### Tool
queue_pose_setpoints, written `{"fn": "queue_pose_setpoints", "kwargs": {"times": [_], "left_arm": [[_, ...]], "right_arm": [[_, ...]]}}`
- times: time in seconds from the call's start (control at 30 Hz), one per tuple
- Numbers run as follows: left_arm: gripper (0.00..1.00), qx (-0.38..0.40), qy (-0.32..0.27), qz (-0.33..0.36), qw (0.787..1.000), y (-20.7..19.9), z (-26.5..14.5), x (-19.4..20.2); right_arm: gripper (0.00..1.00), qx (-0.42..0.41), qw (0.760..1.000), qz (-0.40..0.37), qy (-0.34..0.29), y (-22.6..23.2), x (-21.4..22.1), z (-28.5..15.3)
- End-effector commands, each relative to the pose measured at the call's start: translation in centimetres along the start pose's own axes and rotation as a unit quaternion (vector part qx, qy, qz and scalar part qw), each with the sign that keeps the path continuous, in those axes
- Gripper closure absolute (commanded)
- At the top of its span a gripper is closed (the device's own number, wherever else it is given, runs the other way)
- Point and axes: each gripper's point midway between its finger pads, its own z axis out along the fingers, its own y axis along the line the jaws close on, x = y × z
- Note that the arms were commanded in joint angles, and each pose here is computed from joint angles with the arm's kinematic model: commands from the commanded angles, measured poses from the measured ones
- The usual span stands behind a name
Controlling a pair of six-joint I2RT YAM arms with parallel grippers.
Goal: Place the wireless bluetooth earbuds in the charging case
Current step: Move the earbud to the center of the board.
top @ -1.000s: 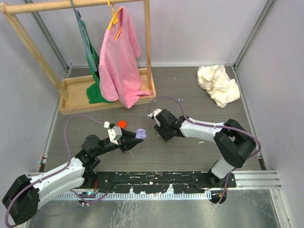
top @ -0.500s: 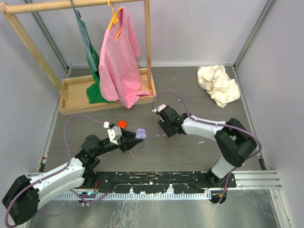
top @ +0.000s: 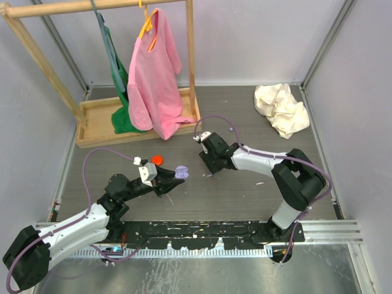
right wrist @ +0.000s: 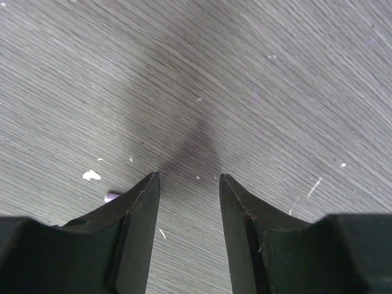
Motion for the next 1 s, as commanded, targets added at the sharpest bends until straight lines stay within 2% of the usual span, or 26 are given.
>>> {"fn": "queue_pose_setpoints", "kwargs": {"times": [0.0, 0.33, 0.97], "left_arm": [[1.0, 0.01, -0.032, 0.022, 0.999, -0.3, 0.3, -2.1], [1.0, 0.01, -0.033, 0.021, 0.999, -0.3, 0.4, -2.2], [1.0, 0.011, -0.035, 0.023, 0.999, -0.3, 0.3, -2.3]], "right_arm": [[0.51, -0.035, 0.998, 0.02, -0.041, 1.4, -3.3, 0.0], [0.5, -0.048, 0.997, 0.029, -0.054, 1.9, -4.3, -0.9], [0.47, -0.033, 0.999, -0.004, 0.014, 2.8, -0.5, 0.0]]}}
